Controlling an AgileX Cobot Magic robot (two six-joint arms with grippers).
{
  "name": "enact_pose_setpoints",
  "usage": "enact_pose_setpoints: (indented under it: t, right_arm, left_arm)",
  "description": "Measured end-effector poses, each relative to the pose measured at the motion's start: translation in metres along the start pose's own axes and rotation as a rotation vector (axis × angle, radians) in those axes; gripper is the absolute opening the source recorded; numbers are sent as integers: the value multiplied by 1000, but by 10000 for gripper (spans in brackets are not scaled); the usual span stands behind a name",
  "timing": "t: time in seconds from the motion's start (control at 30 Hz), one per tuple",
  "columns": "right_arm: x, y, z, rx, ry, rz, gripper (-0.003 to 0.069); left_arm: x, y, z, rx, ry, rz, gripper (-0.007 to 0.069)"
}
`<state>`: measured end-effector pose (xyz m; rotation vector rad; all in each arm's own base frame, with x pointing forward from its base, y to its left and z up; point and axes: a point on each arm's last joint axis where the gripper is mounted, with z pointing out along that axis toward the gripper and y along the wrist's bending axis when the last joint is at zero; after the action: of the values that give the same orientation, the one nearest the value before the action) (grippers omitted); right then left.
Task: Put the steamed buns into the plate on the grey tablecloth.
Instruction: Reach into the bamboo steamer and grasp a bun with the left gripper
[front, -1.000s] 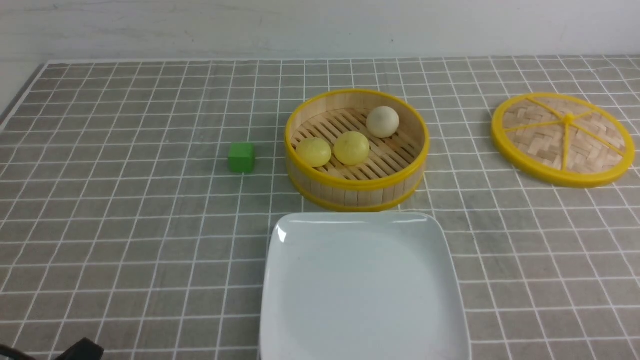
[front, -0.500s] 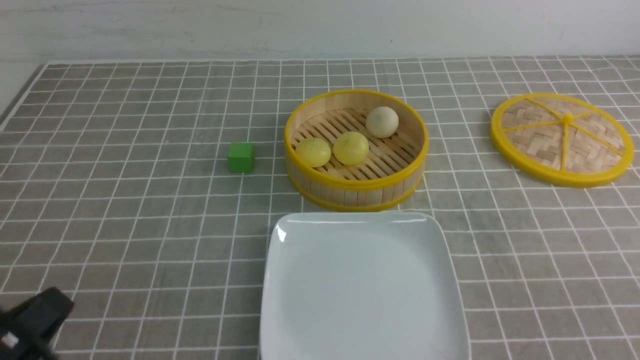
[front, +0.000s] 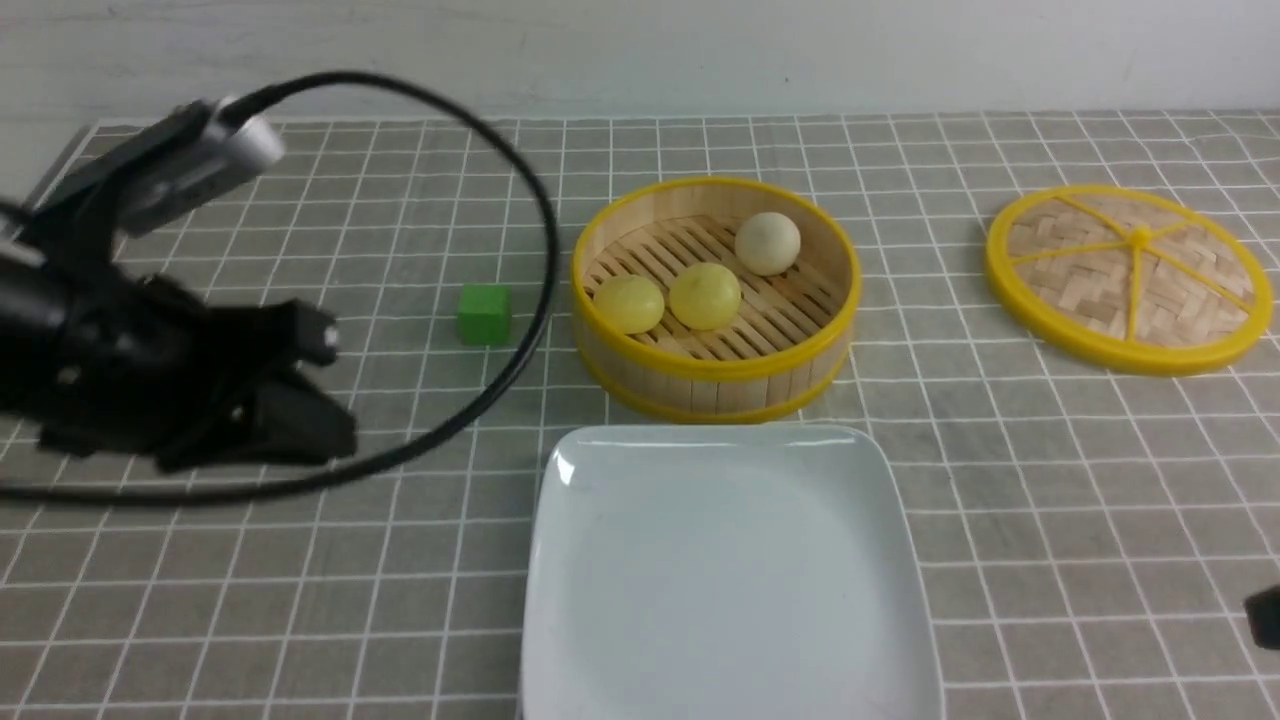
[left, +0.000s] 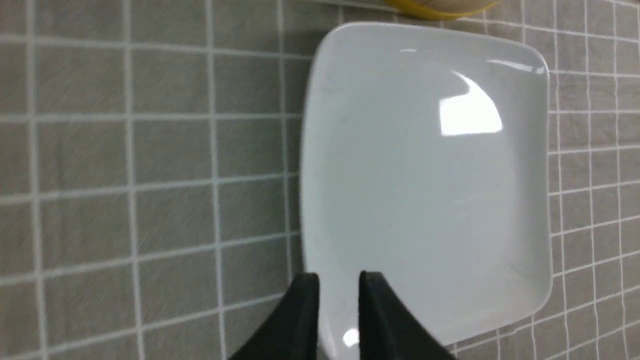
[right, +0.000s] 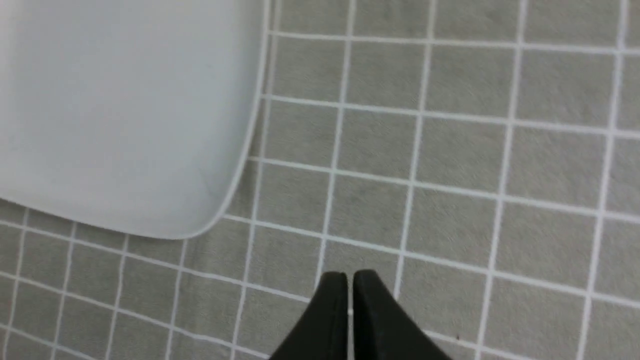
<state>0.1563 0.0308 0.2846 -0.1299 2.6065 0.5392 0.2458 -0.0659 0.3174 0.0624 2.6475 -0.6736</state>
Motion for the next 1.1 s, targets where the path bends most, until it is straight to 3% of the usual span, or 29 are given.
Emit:
enact_pose_setpoints:
  t: [0.17, 0.37, 0.53, 0.77, 0.97, 1.1]
  right_arm:
    - [-14, -2, 10, -36, 35, -12, 109]
    - [-18, -8, 23, -38, 88, 8, 167]
    - [-18, -9, 23, -37, 85, -10, 179]
    - [-19, -9, 24, -33, 77, -12, 195]
    - [-20, -11, 24, -13, 68, -22, 206]
    - [-21, -11, 24, -9, 60, -22, 212]
  left_arm:
    - [-61, -36, 49, 15, 76, 126, 339]
    - [-120, -60, 102, -54, 107, 239, 448]
    - [-154, -82, 154, -139, 121, 364, 463]
    - [-173, -93, 205, -218, 45, 432, 463]
    - [-175, -88, 214, -319, 26, 419, 463]
    - [-175, -88, 215, -318, 22, 393, 463]
